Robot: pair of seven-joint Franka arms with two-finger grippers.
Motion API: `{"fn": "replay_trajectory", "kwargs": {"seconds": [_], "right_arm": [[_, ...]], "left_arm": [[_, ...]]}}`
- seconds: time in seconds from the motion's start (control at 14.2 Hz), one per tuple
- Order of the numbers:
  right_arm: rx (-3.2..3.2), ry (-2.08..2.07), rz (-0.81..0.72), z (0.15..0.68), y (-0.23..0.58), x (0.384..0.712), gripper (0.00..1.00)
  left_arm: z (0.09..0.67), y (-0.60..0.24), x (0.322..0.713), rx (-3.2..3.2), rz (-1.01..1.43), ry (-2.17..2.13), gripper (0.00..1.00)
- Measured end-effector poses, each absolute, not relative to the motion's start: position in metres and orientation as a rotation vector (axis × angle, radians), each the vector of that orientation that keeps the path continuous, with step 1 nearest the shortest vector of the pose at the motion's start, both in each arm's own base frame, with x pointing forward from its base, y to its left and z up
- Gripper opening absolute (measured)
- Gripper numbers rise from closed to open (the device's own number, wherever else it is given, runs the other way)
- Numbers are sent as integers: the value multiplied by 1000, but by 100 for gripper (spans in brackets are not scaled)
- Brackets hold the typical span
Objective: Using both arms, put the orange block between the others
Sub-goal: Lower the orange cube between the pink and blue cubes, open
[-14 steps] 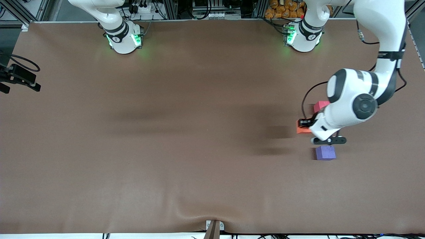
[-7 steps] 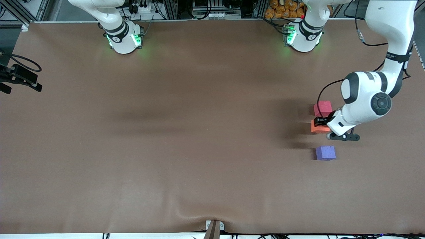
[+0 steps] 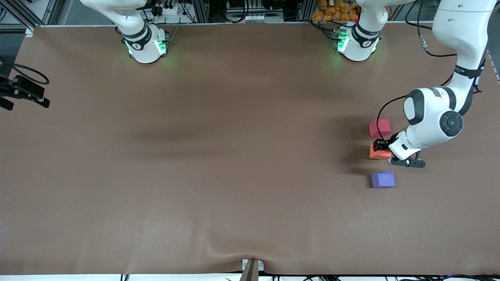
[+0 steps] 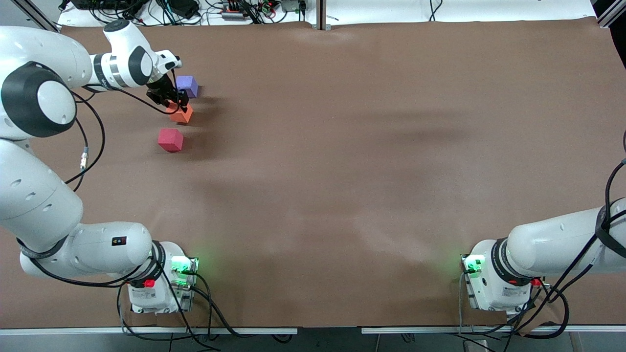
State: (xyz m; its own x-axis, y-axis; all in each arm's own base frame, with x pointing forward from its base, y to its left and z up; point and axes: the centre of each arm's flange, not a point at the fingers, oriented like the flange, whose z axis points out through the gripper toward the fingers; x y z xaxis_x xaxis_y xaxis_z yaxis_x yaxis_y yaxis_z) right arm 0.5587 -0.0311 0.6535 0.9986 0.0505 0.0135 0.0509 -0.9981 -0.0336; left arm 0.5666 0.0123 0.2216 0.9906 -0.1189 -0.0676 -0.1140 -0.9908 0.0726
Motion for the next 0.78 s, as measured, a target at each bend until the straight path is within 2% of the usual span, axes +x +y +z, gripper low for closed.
{"fn": "replay_trajectory", "kwargs": {"seconds": [0.78], "right_arm": [[-3106, -84, -19, 653, -29, 559, 100]], "left_arm": [[211, 14, 570, 3071, -60, -176, 56]]}}
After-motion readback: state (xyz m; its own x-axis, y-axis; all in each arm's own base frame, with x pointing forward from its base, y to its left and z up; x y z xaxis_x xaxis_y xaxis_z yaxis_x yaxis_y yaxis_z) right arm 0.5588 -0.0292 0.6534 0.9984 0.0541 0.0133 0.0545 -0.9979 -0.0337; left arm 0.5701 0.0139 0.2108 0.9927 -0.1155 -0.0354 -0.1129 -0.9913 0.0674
